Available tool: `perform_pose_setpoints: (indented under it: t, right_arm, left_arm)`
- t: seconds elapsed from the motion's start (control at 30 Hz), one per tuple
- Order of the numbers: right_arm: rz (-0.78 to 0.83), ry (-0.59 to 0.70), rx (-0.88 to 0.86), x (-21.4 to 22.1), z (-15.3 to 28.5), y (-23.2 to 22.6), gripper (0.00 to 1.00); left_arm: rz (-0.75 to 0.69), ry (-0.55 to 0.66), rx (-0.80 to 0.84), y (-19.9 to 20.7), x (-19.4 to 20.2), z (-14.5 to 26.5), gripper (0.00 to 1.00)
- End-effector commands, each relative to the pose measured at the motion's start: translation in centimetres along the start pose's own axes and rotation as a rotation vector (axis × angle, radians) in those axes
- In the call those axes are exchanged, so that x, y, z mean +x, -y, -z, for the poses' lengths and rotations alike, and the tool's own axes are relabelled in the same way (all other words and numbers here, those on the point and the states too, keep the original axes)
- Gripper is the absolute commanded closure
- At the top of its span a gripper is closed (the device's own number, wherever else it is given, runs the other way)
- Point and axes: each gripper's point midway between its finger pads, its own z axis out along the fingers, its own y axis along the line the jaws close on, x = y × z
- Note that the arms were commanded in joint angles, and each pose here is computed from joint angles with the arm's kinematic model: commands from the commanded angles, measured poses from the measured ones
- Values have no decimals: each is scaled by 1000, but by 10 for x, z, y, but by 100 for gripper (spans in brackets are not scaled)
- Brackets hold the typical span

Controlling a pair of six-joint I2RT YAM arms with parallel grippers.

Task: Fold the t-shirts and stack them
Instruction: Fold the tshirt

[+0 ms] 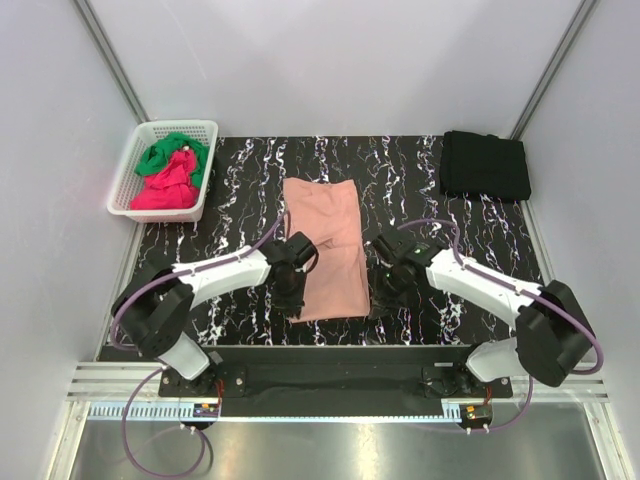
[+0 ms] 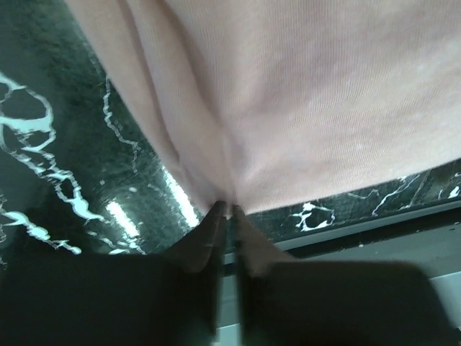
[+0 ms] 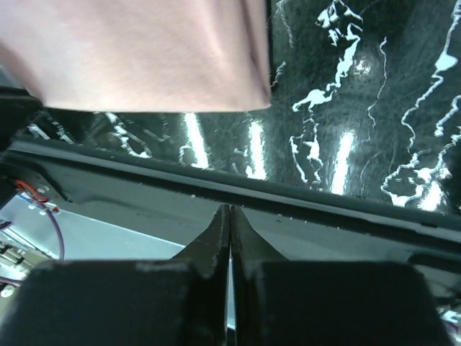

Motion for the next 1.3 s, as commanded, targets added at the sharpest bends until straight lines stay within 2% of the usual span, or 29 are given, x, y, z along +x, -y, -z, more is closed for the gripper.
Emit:
perform_pose_setpoints:
  t: [0.0, 0.03, 0.07, 0.1, 0.13, 0.17, 0.2, 0.27, 0.3, 0.33, 0.37, 0.4, 0.47, 0.53, 0.6, 0.77, 0.8, 1.03, 1.27]
  right_arm:
    - [38, 112, -51, -21, 35, -27, 92]
    - [53, 136, -52, -26, 44, -31, 86]
    - [74, 180, -76, -36, 60, -45, 79]
    - [93, 208, -61, -42, 65, -44, 60]
    - [101, 218, -62, -44, 66, -45, 50]
    - [103, 214, -60, -45, 63, -44, 53]
    - [126, 182, -61, -41, 56, -43, 60]
    - [137, 156, -137, -31, 47, -46, 53]
    - [126, 173, -162, -29, 47, -45, 49]
    - [110, 186, -160, -24, 43, -35, 58]
    - [117, 279, -223, -29, 62, -40, 61]
    - [96, 317, -254, -30, 70, -40, 60]
    - [71, 369, -326, -28, 81, -36, 48]
    - [49, 365, -372, -24, 79, -33, 53]
    - [41, 344, -439, -16, 70, -36, 53]
    - [6, 327, -406, -19, 50, -27, 50]
    - [9, 322, -398, -19, 47, -26, 47]
    - [-51, 352, -366, -21, 29, -6, 46]
    - [-39, 385, -419, -19, 44, -11, 49]
  left_arm:
    - [-5, 133, 37, 15, -26, 37, 72]
    - [-6, 169, 31, 15, -34, 47, 67]
    - [-9, 199, 40, 17, -38, 60, 55]
    - [-9, 240, 60, 24, -47, 73, 50]
    - [-3, 246, 71, 26, -48, 79, 46]
    - [10, 240, 91, 26, -48, 81, 46]
    - [35, 219, 125, 28, -42, 82, 46]
    - [94, 198, 143, 21, -29, 73, 43]
    - [107, 231, 201, 24, -24, 82, 42]
    - [127, 271, 252, 27, -25, 88, 40]
    - [158, 258, 260, 18, -13, 79, 39]
    - [189, 302, 333, 20, -10, 95, 39]
    - [233, 321, 384, 13, -4, 94, 38]
    - [245, 355, 456, 13, 0, 105, 39]
    - [250, 355, 467, 10, 5, 102, 39]
    - [272, 329, 439, 2, 7, 85, 38]
    - [275, 313, 448, 3, 8, 82, 38]
    - [368, 310, 530, -4, 2, 63, 37]
    - [305, 346, 474, -12, -1, 78, 37]
